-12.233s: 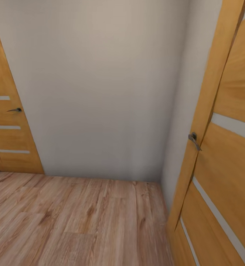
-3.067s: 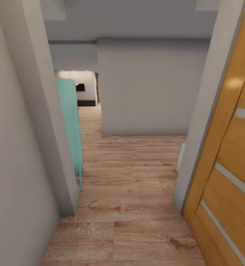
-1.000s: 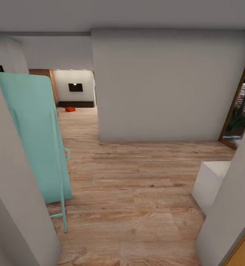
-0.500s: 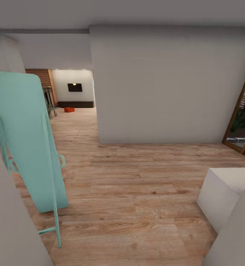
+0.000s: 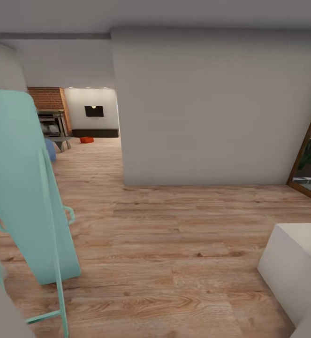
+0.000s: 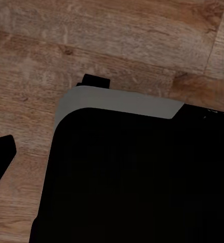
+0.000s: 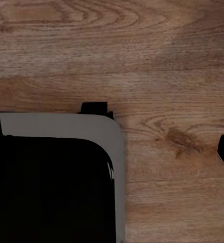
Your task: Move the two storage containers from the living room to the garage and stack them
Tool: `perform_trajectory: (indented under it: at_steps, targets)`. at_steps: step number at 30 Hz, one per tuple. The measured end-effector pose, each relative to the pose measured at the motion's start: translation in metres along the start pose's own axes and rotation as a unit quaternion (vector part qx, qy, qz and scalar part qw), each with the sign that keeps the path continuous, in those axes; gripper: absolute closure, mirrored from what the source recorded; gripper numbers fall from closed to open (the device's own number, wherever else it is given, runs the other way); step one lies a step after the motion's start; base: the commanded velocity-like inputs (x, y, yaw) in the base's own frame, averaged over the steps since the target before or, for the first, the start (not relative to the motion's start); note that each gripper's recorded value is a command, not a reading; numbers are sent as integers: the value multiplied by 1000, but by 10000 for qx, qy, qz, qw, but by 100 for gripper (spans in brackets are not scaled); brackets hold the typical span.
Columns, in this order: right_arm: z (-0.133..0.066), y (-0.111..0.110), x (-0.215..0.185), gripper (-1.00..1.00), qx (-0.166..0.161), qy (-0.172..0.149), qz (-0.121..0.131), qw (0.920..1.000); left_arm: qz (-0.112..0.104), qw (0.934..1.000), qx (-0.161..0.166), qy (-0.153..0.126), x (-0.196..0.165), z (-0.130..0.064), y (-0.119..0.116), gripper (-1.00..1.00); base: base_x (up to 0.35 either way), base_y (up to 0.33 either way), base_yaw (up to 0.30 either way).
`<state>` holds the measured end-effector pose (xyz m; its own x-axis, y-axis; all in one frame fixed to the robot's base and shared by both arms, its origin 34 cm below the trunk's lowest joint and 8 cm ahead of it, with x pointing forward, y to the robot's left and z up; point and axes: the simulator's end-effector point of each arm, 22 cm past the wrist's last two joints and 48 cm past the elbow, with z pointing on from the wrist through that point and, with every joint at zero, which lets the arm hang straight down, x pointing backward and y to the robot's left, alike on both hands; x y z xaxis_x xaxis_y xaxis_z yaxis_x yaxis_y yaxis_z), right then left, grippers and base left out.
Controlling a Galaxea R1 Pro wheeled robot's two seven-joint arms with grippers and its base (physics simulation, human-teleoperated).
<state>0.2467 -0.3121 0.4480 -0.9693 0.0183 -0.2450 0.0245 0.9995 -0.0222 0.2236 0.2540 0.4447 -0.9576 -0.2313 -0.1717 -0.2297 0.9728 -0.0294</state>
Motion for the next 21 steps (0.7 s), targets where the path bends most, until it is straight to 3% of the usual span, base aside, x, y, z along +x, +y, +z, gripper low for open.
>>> perform_trajectory:
  at_steps: [21]
  targets:
    - [0, 0, 0, -100, 7, 3, -4, 10000, 0, 10000, 1, -5, 0, 0, 0, -100, 323, 0, 0]
